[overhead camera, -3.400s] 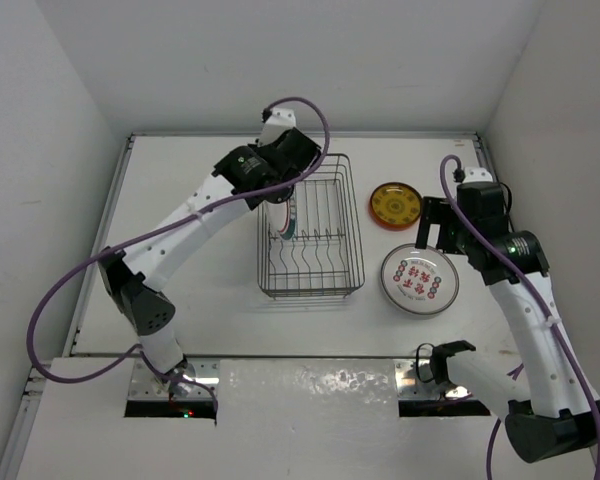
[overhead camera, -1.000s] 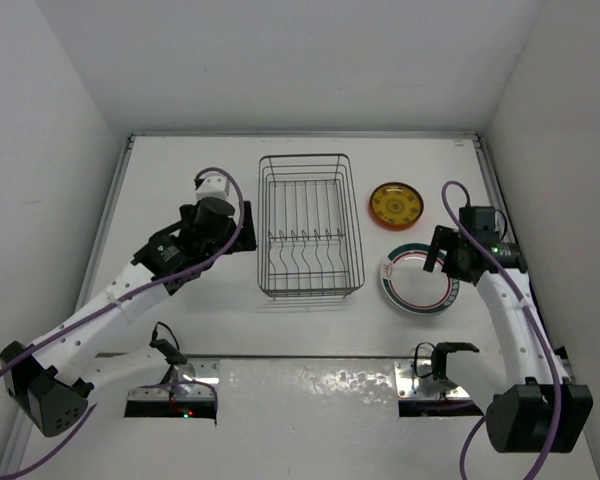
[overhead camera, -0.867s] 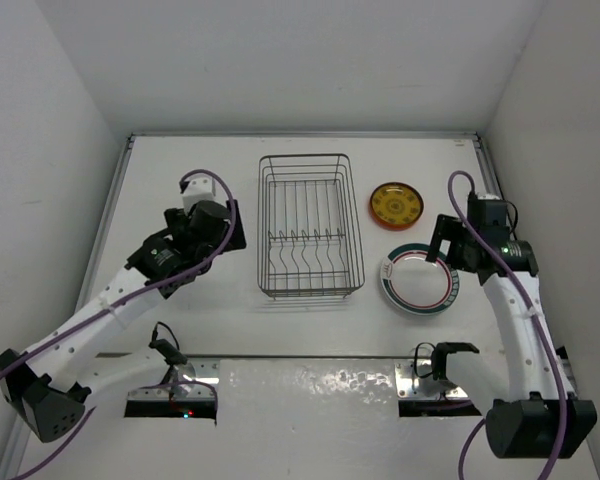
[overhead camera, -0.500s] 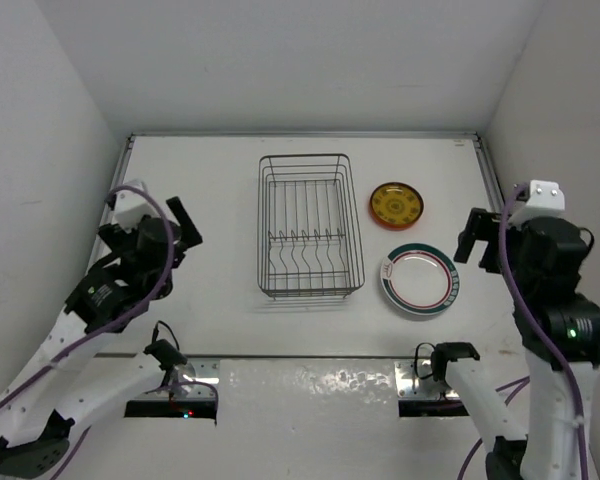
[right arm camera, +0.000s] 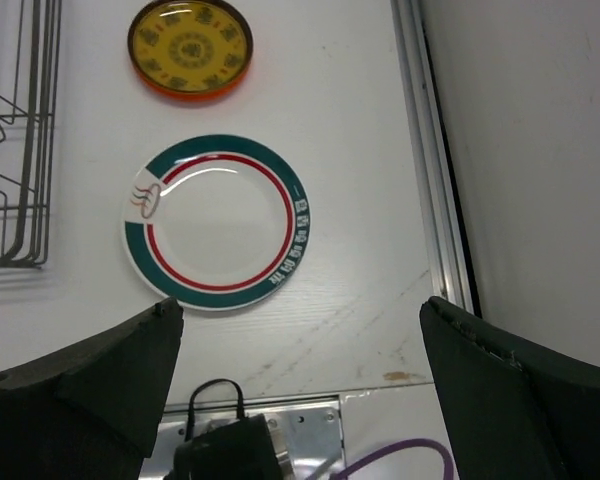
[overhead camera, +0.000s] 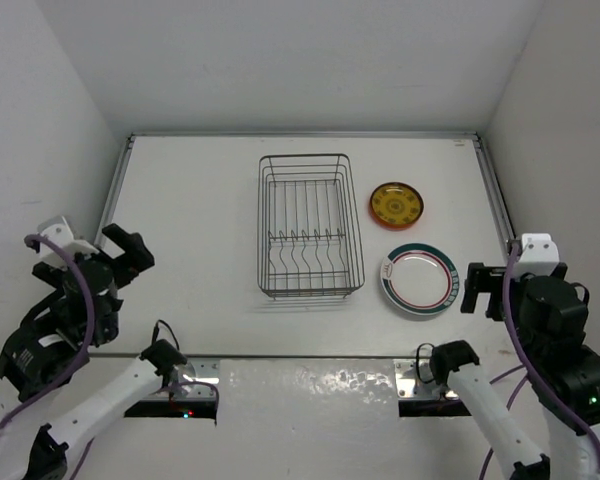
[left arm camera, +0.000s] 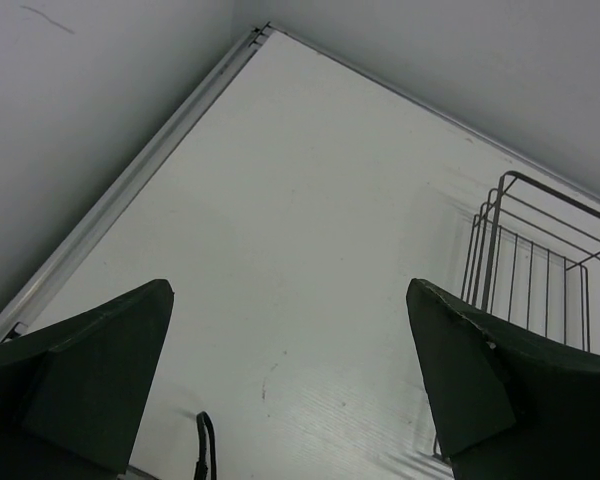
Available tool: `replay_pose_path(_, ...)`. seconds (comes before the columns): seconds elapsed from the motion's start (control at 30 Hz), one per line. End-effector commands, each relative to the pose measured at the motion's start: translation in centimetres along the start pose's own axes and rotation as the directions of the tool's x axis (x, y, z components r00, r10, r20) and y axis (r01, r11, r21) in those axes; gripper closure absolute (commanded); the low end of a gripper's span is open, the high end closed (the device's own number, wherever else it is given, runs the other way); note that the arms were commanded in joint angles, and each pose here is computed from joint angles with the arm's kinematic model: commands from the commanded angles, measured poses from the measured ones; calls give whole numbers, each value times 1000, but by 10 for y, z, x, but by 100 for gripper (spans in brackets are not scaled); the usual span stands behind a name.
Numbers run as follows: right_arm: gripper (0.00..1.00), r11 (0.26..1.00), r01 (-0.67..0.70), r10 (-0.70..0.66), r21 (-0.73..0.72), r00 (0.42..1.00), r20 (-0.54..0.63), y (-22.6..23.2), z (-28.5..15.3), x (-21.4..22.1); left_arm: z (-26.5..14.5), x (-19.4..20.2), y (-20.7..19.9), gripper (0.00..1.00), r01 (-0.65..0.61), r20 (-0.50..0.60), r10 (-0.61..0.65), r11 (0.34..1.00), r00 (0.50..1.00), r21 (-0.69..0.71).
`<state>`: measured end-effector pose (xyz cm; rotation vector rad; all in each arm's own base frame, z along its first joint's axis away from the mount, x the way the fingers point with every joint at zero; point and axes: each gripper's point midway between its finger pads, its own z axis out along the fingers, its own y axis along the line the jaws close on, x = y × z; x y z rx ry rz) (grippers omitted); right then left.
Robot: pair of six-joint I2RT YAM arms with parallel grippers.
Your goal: Unload the plates from the dish rack
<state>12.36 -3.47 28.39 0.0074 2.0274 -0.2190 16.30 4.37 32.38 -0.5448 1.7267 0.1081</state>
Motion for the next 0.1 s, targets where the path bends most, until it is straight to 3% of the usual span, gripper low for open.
replay_pose_path(0.0,1,999,5,-5,46,1000,4,-8,2,-3,-3,-3,2,0,2,0,-2,1000,1000,8)
replay_pose_path(0.07,1,999,8,-8,43,1000,6,-7,2,-4,-3,-2,3,0,-1,-1,1,1000,1000,4)
